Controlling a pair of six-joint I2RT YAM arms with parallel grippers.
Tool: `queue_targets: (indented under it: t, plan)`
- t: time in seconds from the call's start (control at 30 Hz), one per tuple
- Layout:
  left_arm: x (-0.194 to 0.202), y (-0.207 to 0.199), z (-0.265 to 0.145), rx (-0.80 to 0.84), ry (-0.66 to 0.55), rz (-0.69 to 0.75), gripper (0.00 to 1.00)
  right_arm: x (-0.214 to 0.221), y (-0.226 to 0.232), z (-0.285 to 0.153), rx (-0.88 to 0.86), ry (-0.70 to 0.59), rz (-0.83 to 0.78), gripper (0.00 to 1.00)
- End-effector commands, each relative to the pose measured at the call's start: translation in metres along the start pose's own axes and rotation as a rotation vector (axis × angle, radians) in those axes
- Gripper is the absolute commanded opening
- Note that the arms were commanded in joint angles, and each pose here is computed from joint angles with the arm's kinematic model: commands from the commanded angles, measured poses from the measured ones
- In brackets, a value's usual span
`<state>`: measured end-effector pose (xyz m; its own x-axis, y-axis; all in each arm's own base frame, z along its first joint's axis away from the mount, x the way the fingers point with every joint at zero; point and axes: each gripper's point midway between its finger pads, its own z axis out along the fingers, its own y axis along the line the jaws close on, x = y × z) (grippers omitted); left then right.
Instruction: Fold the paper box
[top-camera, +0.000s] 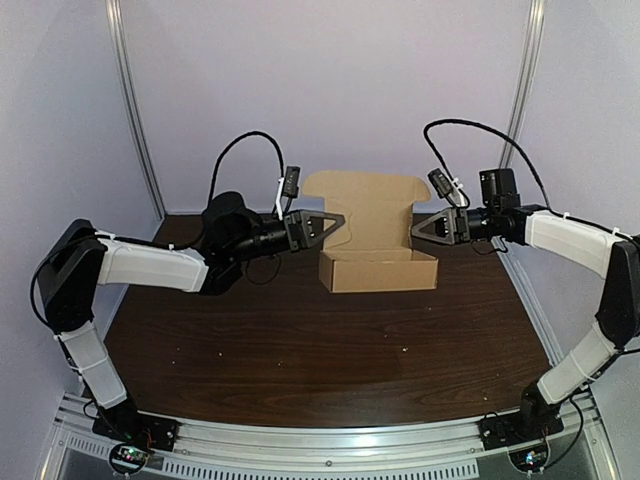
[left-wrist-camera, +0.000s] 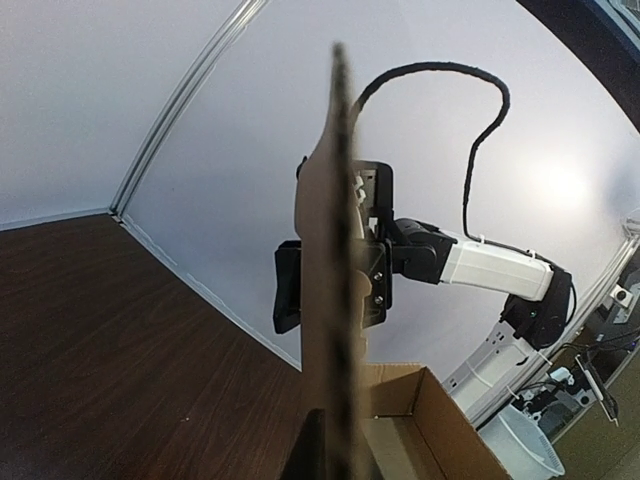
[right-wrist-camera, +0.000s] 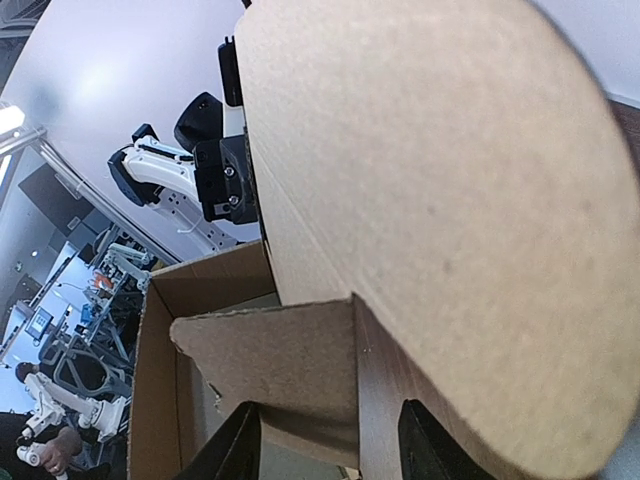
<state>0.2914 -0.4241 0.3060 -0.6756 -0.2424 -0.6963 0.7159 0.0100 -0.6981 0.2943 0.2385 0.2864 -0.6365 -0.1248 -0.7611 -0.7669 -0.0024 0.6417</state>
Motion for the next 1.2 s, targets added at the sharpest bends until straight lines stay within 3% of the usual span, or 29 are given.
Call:
queue_targets:
  t: [0.0, 0.17, 0.37, 0.47, 0.63, 0.87, 0.97, 1.17]
  plan:
    - [-0.009, -0.027, 0.006, 0.130, -0.017, -0.002, 0.00, -0.014, 0.021, 0.011, -0.054, -0.013, -0.053, 0.45]
    - [-0.008, -0.027, 0.006, 0.143, -0.016, -0.021, 0.00, -0.018, 0.036, 0.017, -0.084, -0.011, -0.073, 0.33]
    - [-0.009, -0.013, 0.004, 0.088, -0.031, -0.042, 0.00, -0.022, 0.045, 0.018, -0.082, -0.017, -0.093, 0.01]
    - [-0.010, 0.003, -0.002, 0.008, -0.049, -0.054, 0.00, -0.019, 0.041, 0.017, -0.060, -0.017, -0.084, 0.00]
    - [-0.005, 0.029, -0.021, -0.194, -0.036, 0.020, 0.38, -0.003, 0.021, 0.014, 0.022, 0.019, -0.067, 0.00]
    - [-0.010, 0.045, -0.073, -0.563, 0.054, 0.280, 0.58, 0.029, 0.014, 0.011, 0.057, 0.141, -0.074, 0.00]
    - [0.000, 0.047, -0.073, -0.574, 0.160, 0.337, 0.61, 0.040, 0.019, 0.010, 0.032, 0.176, -0.072, 0.00]
    - [0.024, 0.037, -0.052, -0.434, 0.315, 0.289, 0.57, 0.048, 0.021, 0.009, 0.021, 0.203, -0.046, 0.00]
